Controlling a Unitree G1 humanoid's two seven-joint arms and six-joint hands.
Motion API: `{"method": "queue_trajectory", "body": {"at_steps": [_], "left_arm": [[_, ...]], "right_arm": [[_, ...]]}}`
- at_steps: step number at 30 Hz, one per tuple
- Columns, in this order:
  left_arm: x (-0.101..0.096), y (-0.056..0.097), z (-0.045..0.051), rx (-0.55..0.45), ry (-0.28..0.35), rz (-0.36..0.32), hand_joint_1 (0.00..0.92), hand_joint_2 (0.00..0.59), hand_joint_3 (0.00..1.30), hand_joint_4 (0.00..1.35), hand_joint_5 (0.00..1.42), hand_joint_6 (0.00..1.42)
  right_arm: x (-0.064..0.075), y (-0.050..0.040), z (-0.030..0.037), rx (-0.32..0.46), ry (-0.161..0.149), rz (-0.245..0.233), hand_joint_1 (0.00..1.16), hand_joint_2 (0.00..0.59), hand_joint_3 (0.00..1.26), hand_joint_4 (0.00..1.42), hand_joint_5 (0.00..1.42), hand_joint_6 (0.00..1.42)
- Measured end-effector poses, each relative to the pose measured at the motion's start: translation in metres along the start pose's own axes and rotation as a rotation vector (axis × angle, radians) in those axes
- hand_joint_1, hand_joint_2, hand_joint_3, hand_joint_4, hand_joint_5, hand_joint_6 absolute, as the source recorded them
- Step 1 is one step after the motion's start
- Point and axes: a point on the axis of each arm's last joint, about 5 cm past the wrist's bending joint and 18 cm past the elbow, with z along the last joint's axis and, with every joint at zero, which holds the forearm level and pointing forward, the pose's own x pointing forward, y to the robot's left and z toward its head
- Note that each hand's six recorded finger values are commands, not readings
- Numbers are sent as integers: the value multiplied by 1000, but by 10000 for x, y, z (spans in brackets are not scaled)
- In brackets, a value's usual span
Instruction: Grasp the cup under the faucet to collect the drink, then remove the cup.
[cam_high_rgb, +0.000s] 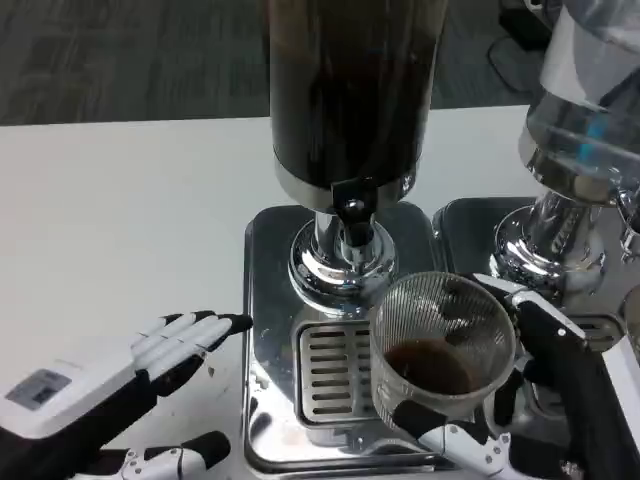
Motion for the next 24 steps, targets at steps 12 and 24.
{"method": "queue_trajectory", "body": {"at_steps": [12,24], "left_arm": [[-13,-2,6,0,2,-2,0,247,0,0,0,0],[-38,-28,10,-9,12,-9,0,246,0,0,0,0]], "right_arm": [[5,11,4,-2,-2,-1,872,171,578,636,854,1162],[4,11,4,-1,-1,2,871,172,581,636,854,1162]]}}
